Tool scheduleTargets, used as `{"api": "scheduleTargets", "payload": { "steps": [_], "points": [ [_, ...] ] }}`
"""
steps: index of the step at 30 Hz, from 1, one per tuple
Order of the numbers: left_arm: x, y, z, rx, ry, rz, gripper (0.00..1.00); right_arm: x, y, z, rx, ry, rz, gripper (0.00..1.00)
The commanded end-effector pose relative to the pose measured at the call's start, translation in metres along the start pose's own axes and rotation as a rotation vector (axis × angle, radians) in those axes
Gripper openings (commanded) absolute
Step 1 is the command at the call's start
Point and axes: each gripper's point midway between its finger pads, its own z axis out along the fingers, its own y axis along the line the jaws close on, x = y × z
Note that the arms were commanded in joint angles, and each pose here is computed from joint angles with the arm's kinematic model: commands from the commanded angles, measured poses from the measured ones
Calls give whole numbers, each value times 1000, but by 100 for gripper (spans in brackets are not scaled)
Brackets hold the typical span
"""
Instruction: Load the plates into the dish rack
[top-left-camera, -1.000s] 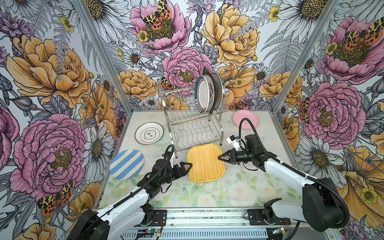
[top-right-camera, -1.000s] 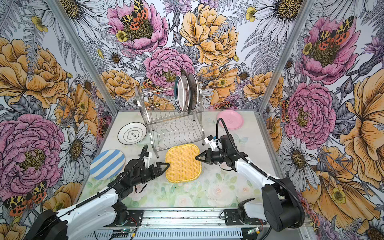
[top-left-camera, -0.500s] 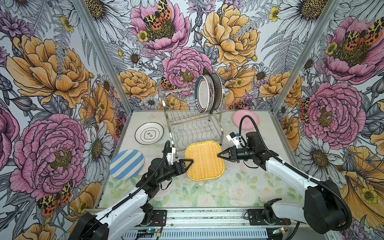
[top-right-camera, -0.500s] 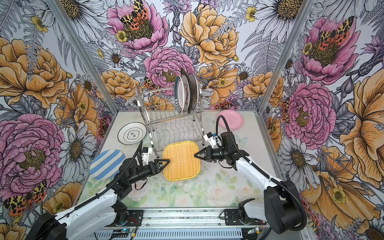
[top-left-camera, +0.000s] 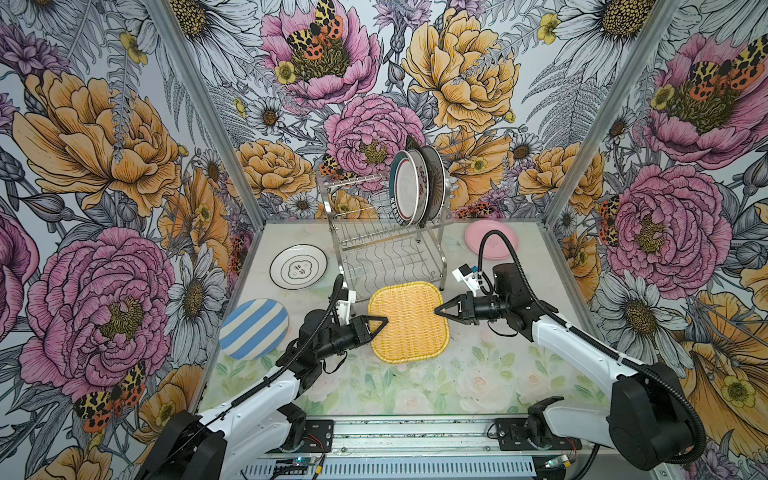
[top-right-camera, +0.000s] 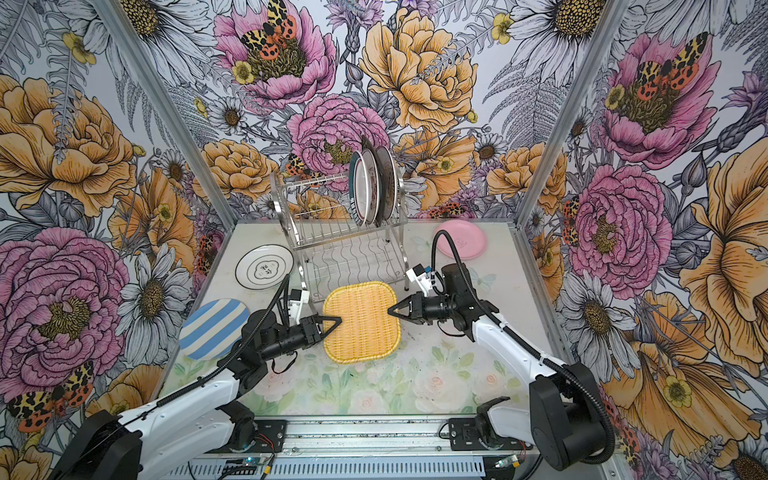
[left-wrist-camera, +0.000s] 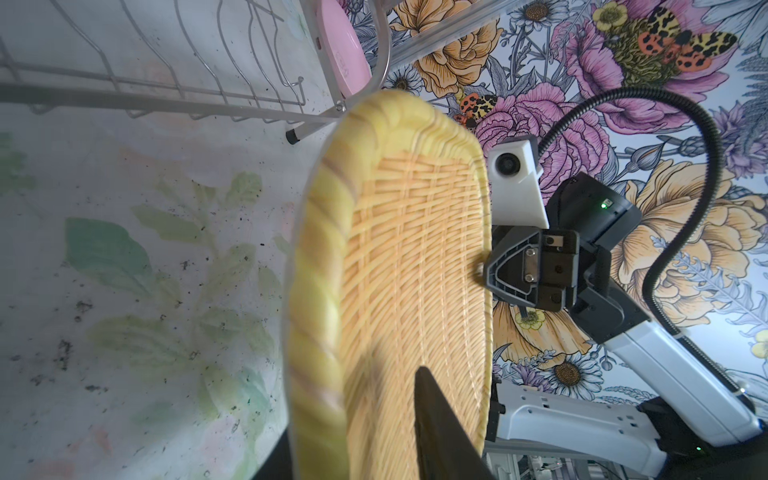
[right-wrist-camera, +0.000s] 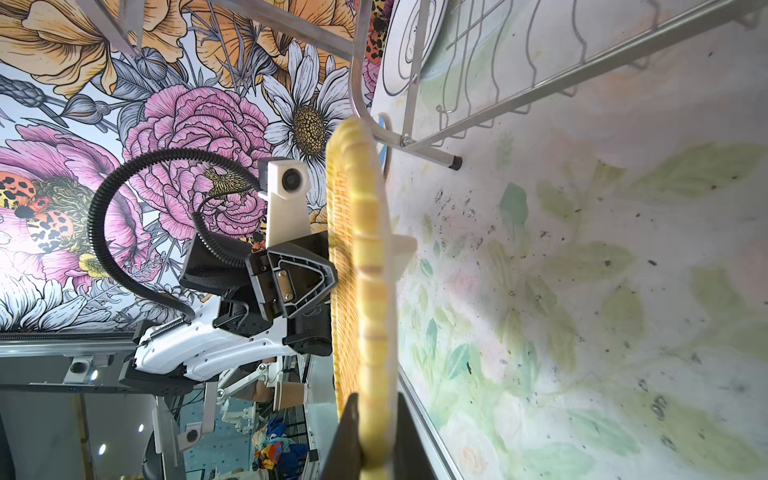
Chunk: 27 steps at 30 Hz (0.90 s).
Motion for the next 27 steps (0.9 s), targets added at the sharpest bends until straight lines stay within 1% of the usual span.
{"api": "scheduleTargets", "payload": {
  "steps": [1, 5, 7, 9, 13, 18, 27],
  "points": [
    [-9, -21, 0, 68, -13, 42, 22, -6, 30, -4, -65, -6, -113, 0],
    [-9, -23, -1, 74, -18, 39, 8, -6, 32, -4, -69, -6, -128, 0],
    [-9, -24, -1, 79, -16, 37, 0, -6, 34, -4, -71, -8, -141, 11],
    [-9, -26, -2, 86, -19, 35, 0, -6, 36, -4, -69, -9, -154, 20],
    [-11, -32, -2, 118, -26, 25, 0, -3, 43, 3, -76, 10, -190, 28],
    [-13, -38, -2, 148, -26, 16, 0, -1, 48, 14, -78, 34, -220, 30],
    [-9, -42, -3, 166, -6, 14, 0, -5, 52, 16, -82, 29, -236, 30]
  ]
}}
